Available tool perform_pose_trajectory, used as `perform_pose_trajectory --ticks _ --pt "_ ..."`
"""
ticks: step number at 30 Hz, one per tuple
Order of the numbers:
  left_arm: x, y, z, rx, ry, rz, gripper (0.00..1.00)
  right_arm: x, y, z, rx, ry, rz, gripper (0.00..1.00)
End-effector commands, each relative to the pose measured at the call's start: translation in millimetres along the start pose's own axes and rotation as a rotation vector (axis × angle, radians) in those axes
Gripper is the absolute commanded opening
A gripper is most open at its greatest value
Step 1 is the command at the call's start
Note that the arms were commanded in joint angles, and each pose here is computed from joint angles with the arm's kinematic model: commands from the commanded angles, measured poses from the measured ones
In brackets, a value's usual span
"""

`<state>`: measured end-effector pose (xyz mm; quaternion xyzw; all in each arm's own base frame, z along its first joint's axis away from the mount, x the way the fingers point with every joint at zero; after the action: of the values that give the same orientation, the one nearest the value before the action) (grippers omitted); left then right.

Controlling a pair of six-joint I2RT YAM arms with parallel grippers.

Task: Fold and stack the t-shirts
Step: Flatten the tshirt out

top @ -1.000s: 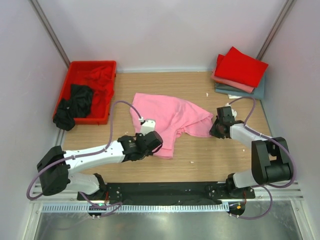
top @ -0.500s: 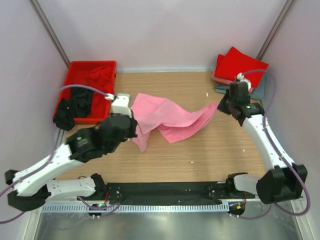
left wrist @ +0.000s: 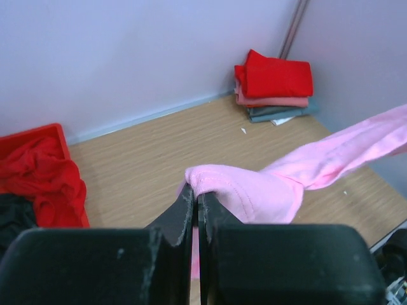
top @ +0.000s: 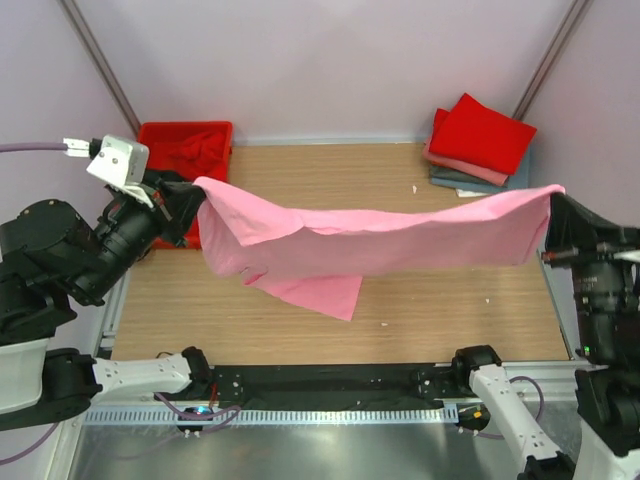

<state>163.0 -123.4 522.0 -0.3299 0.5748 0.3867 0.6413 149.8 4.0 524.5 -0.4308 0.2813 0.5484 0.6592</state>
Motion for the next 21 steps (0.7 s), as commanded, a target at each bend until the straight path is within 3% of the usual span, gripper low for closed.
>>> perform_pose_trajectory --ticks 1,5,9,11,13,14,15,17,19,21 --pt "-7 9 -10 0.127 -0.130 -0.036 0.00 -8 20 0 -0.067 0.074 -0.095 0.01" --pt "-21 16 -14 0.181 -0.170 -0.126 0.00 -23 39 -4 -0.074 0.095 -0.195 0.01" --pt "-33 2 -6 0.095 -0.219 -0.181 0.00 -27 13 -13 0.016 0.094 -0.194 0.01" --pt "-28 -25 3 -0.049 -0.291 -0.124 0.00 6 -39 -24 0.119 0.133 -0.038 0.01" --pt "-28 -45 14 -0.182 -0.340 -0.050 0.00 22 -72 -37 0.230 0.157 0.040 0.01" --pt "-10 -78 9 -0.212 -0.397 0.059 0.00 60 -112 -53 0.317 0.200 0.153 0.01" --pt "-26 -89 2 -0.134 -0.348 0.027 0.00 62 -121 -68 0.437 0.218 0.171 0.01" --pt "-3 -122 43 -0.215 -0.283 0.127 0.00 98 -156 -84 0.525 0.254 0.272 0.01" --pt "31 -176 65 -0.248 -0.218 0.228 0.01 158 -200 -105 0.613 0.290 0.435 0.01" --pt "87 -219 101 -0.258 -0.174 0.400 0.03 185 -225 -114 0.660 0.252 0.486 0.01"
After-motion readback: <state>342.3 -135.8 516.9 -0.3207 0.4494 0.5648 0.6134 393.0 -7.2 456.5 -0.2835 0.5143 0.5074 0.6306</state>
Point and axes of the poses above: each gripper's point midway between its finger pads, its own y axis back along the fingers, its own z axis along the line the jaws close on, x = y × z, the point moved 1 cm from there along y, back along the fingers, and after that the axes turned 13 degrees about -y, right-handed, at the moved point
